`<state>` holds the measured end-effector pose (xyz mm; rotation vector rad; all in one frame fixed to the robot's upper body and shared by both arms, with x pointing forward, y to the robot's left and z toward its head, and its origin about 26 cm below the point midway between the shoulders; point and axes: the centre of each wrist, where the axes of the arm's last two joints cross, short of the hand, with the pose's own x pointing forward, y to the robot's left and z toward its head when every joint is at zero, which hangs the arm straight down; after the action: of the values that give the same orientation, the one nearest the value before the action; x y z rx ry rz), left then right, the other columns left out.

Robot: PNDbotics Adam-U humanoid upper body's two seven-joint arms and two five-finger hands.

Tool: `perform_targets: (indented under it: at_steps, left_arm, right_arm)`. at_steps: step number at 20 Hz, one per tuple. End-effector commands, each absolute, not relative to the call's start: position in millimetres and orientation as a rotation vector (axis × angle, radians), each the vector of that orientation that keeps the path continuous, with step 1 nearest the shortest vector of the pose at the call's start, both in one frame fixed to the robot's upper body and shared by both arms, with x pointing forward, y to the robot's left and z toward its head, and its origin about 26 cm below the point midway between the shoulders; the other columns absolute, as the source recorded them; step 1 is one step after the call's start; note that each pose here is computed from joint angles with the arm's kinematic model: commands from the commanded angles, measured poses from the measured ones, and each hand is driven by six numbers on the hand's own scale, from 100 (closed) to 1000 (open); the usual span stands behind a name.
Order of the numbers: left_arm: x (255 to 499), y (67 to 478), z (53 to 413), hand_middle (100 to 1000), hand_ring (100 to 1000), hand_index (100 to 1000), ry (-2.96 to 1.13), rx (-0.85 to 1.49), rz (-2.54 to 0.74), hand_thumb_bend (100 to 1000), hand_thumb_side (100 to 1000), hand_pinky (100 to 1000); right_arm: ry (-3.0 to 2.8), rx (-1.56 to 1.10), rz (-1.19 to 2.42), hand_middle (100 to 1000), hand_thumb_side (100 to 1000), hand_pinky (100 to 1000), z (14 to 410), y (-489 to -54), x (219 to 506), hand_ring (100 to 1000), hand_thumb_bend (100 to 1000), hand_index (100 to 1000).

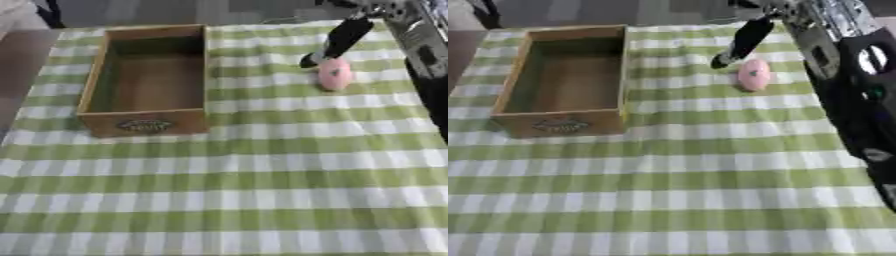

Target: Pick up objects on the table and place them in the box.

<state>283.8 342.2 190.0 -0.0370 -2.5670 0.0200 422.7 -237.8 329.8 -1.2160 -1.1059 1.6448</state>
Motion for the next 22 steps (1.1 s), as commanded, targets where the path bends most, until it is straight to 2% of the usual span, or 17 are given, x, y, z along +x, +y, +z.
perform_targets:
  at_steps: [1,10,13,15,19,22]
  left_arm:
    - [280.8,343.1,198.1,615,527,919,-2.59,-0.033,-0.008,100,994,655]
    - [280.8,343.2,198.2,613,526,917,-2.589,-0.034,-0.002,100,994,655]
    - [280.9,343.2,198.4,613,526,917,-2.589,-0.033,-0.001,100,994,655]
    - [280.9,343.2,198.4,613,526,917,-2.589,-0.033,-0.001,100,994,655]
    - [280.9,343.2,198.4,612,525,917,-2.589,-0.033,-0.001,100,991,655]
    - [281.0,342.9,198.4,611,525,917,-2.588,-0.036,0.0,100,990,654]
  right_arm:
    - [-1.064,-1.246,1.622,829,469,782,343.1,-243.0,422.8,873,549,1000]
    - [-0.96,-1.211,1.618,837,454,784,333.9,-256.0,436.4,880,534,1000]
    - [-0.936,-1.188,1.63,856,408,790,327.9,-260.6,440.5,894,426,1000]
    - [-0.921,-1.16,1.641,860,398,792,322.1,-264.3,444.1,896,387,1000]
    - [-0.891,-1.127,1.642,857,394,791,314.0,-270.9,449.6,894,392,1000]
    - [-0.864,-1.107,1.642,857,383,790,306.7,-274.2,453.5,891,352,1000]
